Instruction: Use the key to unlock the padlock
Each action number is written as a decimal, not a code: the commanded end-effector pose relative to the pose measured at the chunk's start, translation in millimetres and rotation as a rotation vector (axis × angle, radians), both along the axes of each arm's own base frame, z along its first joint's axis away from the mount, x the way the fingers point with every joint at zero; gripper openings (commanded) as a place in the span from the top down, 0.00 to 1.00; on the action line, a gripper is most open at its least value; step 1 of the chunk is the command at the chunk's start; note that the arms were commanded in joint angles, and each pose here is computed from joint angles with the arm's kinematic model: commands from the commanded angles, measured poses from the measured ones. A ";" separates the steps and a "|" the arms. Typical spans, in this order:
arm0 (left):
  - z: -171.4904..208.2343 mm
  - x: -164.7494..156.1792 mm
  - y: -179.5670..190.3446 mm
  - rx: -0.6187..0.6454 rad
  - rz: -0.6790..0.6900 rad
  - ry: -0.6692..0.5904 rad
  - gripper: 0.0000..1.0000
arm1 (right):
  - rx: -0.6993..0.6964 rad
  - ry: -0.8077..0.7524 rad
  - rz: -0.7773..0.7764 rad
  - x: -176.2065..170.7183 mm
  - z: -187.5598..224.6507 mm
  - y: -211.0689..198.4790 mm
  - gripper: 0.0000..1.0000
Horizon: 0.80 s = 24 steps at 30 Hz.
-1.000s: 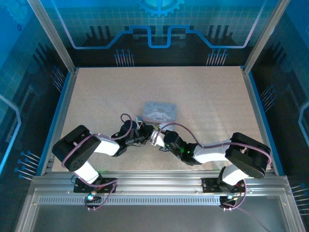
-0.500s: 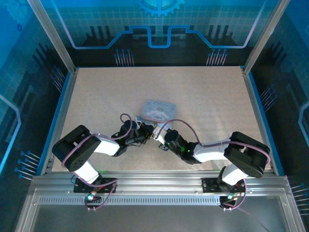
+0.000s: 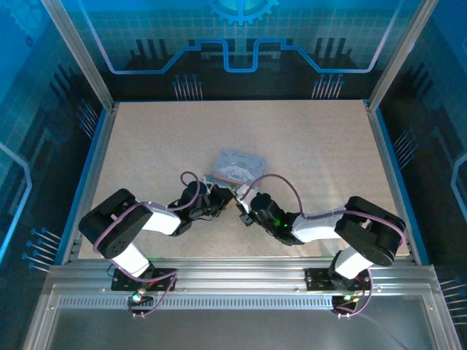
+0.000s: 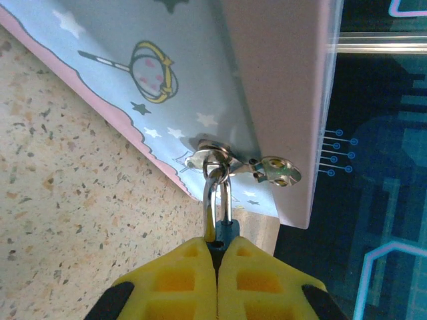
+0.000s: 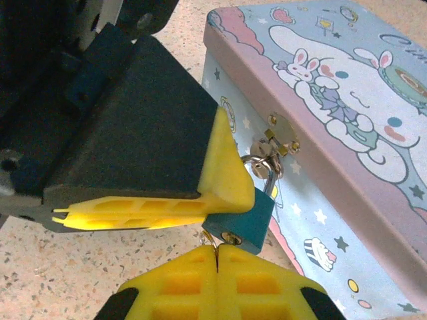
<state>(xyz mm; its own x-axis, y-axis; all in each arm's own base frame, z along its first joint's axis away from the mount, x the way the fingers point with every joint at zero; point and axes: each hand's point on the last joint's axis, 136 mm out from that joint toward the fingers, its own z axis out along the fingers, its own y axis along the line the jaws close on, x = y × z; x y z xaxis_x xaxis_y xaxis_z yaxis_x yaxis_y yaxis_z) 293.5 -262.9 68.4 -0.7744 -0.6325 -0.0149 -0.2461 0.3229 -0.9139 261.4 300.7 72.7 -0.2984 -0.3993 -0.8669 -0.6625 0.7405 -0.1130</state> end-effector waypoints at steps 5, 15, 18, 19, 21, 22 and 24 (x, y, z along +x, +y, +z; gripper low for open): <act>15.3 -5.6 -13.3 -0.048 -0.062 -0.034 0.80 | 0.102 0.090 -0.036 1.1 -6.5 0.3 1.00; 7.1 -7.8 -4.2 0.003 -0.043 -0.026 0.58 | 0.103 0.122 -0.033 -0.6 -13.7 -3.5 1.00; 8.8 -8.5 0.7 0.032 -0.038 -0.031 0.54 | 0.128 0.148 -0.019 -2.7 -10.0 -2.6 1.00; 10.2 -9.1 2.2 0.043 -0.038 -0.035 0.53 | 0.133 0.162 -0.013 -4.0 -9.3 -2.0 1.00; 13.2 -9.2 6.1 0.064 -0.034 -0.041 0.51 | 0.150 0.186 -0.009 -4.9 -6.5 -2.1 1.00; 16.1 -9.0 8.2 0.076 -0.031 -0.050 0.49 | 0.163 0.199 -0.009 -5.1 -4.8 -2.3 1.00; 19.2 -9.6 13.3 0.103 -0.027 -0.056 0.47 | 0.190 0.229 -0.011 -5.0 -2.9 -3.7 1.00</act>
<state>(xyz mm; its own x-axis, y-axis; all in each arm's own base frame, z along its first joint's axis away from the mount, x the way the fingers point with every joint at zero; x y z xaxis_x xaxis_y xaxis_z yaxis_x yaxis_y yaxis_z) 284.5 -260.3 90.6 -0.7955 -0.6017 -0.0715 -0.1881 0.3575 -0.9148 260.4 295.9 63.3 -0.4526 -0.2807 -0.8464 -0.6467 0.7568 0.0949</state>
